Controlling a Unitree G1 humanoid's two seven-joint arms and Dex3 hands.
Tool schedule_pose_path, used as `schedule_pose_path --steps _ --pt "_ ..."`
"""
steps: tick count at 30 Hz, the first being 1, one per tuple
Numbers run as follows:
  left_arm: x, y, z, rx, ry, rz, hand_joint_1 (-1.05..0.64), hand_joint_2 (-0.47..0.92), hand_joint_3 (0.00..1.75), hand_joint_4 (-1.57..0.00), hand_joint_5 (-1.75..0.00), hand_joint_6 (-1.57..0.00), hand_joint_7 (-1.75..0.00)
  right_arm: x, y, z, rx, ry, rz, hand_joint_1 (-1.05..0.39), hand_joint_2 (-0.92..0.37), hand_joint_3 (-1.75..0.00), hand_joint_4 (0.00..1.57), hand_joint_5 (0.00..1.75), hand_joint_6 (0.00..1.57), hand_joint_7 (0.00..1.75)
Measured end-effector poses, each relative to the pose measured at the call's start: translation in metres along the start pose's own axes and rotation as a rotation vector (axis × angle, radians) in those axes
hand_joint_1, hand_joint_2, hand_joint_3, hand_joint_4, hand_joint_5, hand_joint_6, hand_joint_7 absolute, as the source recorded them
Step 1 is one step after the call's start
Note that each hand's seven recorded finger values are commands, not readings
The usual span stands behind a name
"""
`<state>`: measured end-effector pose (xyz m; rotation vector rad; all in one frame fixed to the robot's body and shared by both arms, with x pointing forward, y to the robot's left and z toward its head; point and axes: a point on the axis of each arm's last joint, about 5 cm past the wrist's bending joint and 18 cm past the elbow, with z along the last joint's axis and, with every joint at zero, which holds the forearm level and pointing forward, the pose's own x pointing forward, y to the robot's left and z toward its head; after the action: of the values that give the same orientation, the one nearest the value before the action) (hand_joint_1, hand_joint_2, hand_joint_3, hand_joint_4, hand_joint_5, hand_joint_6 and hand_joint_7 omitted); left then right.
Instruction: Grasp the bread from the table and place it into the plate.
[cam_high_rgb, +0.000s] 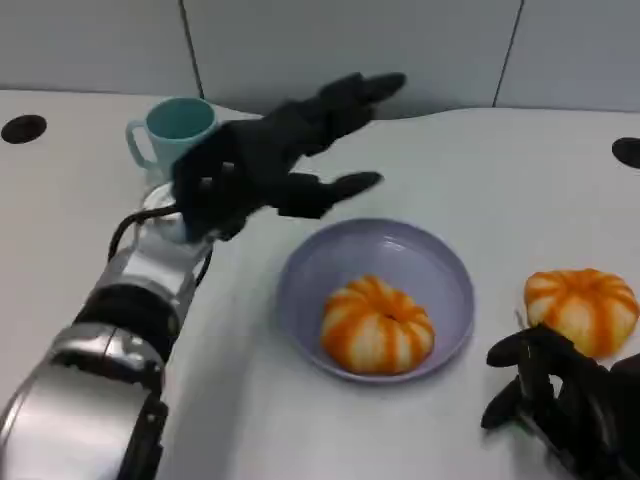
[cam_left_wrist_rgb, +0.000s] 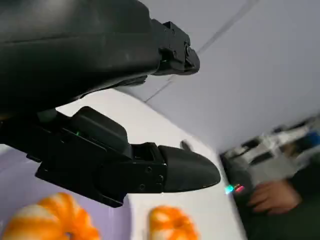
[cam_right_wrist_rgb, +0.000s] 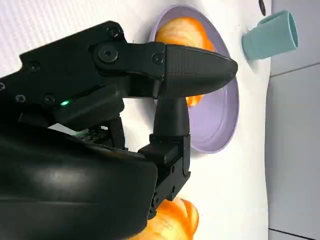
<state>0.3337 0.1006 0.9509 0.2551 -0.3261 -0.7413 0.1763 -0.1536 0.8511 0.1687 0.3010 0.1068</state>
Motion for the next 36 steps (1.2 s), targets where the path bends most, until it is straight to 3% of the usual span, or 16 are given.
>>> schedule_pose_path --steps 2,3,4,7,12,14,15,17,20,22,27,36 --pt "-0.017 0.006 -0.011 -0.187 -0.035 0.084 -0.68 0.92 0.40 -0.33 -0.44 -0.35 -0.13 0.000 -0.0004 0.000 -0.003 0.000 0.001 -0.34 -0.92 -0.60 0.52 1.75 0.37 1.68" --pt "-0.027 0.008 -0.018 -0.279 -0.050 0.125 -0.68 0.92 0.42 -0.23 -0.68 -0.37 -0.16 0.000 -0.0011 0.000 -0.006 0.001 0.000 -0.34 -0.92 -0.60 0.52 1.75 0.37 1.68" --pt "-0.037 0.009 -0.024 -0.345 -0.058 0.156 -0.64 0.92 0.40 -0.25 -0.76 -0.43 -0.16 0.000 -0.0023 0.000 -0.011 0.002 -0.001 -0.34 -0.92 -0.60 0.52 1.75 0.37 1.68" --pt "-0.066 0.006 -0.038 -0.477 -0.068 0.238 -0.61 0.92 0.36 -0.37 -0.81 -0.56 -0.15 -0.001 -0.0042 0.001 -0.015 0.002 -0.002 -0.35 -0.92 -0.60 0.54 1.75 0.38 1.68" --pt "-0.120 -0.013 -0.060 -0.746 -0.012 0.356 -0.58 0.92 0.42 -0.36 -0.99 -0.62 -0.13 0.000 -0.0061 0.001 -0.012 0.007 -0.004 -0.35 -0.92 -0.59 0.55 1.75 0.38 1.68" --pt "-0.135 -0.021 -0.065 -0.834 0.019 0.380 -0.58 0.92 0.39 -0.38 -1.15 -0.67 -0.16 0.000 -0.0069 0.001 -0.012 0.011 -0.006 -0.35 -0.92 -0.59 0.53 1.75 0.38 1.68" --pt "-0.141 -0.025 -0.066 -0.869 0.029 0.399 -0.58 0.92 0.44 -0.34 -1.32 -0.65 -0.31 0.000 -0.0068 0.001 -0.012 0.015 -0.006 -0.35 -0.92 -0.58 0.52 1.75 0.37 1.67" --pt "-0.155 -0.035 -0.067 -0.923 0.071 0.433 -0.56 0.92 0.44 -0.34 -1.48 -0.50 -0.76 -0.001 -0.0069 0.002 -0.015 0.021 -0.006 -0.34 -0.92 -0.59 0.52 1.75 0.37 1.67" --pt "-0.173 -0.050 -0.071 -0.996 0.121 0.479 -0.56 0.92 0.40 -0.35 -1.64 -0.39 -1.13 -0.001 -0.0074 0.002 -0.016 0.022 -0.006 -0.33 -0.92 -0.60 0.52 1.75 0.37 1.68" --pt "-0.178 -0.055 -0.072 -1.024 0.132 0.495 -0.56 0.92 0.39 -0.35 -1.69 -0.37 -1.20 -0.001 -0.0075 0.002 -0.017 0.022 -0.006 -0.32 -0.92 -0.61 0.53 1.75 0.37 1.68" --pt "-0.183 -0.055 -0.065 -1.013 0.108 0.515 -0.49 0.92 0.31 -0.54 -1.75 -0.35 -1.65 -0.001 -0.0067 0.002 -0.020 0.023 -0.004 -0.33 -0.92 -0.60 0.54 1.75 0.38 1.68" --pt "-0.197 -0.068 -0.066 -1.098 0.194 0.599 -0.39 0.92 0.30 -0.51 -1.75 -0.27 -1.75 -0.001 -0.0076 0.002 -0.028 0.026 -0.009 -0.33 -0.92 -0.60 0.54 1.75 0.38 1.67"
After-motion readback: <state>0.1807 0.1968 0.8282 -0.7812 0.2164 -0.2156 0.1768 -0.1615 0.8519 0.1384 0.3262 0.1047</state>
